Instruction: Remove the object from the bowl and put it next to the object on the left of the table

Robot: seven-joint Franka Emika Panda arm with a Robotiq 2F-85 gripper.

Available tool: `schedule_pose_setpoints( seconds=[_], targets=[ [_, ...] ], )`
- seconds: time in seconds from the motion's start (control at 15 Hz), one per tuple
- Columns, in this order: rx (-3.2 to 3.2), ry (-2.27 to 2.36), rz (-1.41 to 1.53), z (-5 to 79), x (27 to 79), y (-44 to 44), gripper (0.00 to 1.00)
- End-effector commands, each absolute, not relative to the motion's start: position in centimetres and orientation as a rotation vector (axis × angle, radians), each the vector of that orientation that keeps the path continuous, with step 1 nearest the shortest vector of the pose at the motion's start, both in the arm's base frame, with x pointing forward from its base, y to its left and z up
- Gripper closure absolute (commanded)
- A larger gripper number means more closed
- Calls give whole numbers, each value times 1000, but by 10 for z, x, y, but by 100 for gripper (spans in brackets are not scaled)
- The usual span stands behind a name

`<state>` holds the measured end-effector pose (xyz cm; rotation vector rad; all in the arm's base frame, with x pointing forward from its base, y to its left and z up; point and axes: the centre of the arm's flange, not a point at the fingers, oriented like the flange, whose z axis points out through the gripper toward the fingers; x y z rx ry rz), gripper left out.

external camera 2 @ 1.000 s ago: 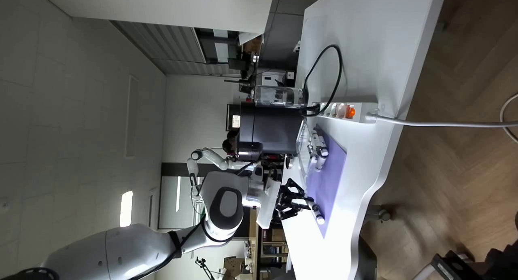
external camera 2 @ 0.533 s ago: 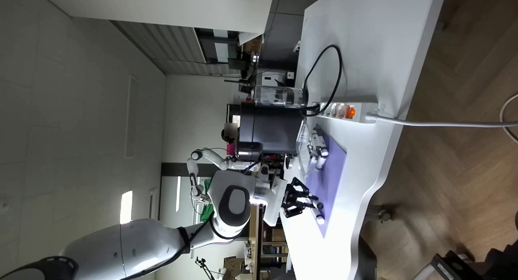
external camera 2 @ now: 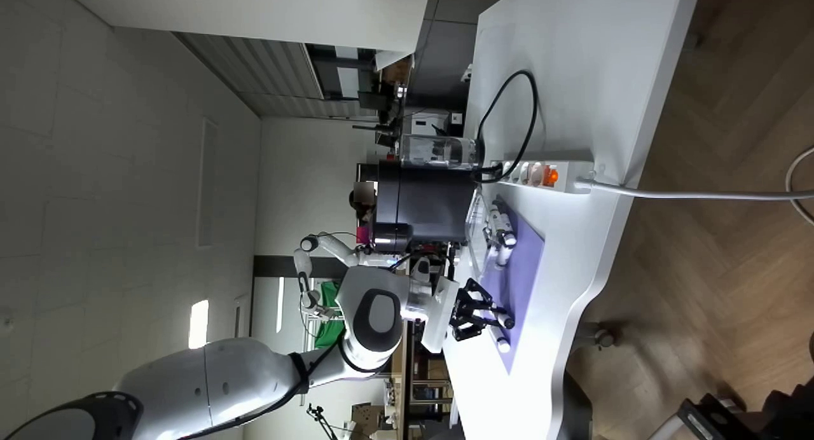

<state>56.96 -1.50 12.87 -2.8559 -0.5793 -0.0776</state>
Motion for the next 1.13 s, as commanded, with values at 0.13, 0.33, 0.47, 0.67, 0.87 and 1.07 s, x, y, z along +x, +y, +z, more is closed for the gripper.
schedule_pose_setpoints(
  seconds=[0.13,0.33,0.47,0.67,0.87,1.07],
  targets=[
    [-2873,-542,-68,128,582,-13,42],
    [-2884,-547,-78,143,582,-14,20],
    [-2883,-549,-83,156,581,-16,8],
    [-2880,-564,-92,177,578,-17,0],
    [-2864,-583,-60,200,574,-19,0],
    [-2856,-600,-79,189,582,-18,0]
  ],
)
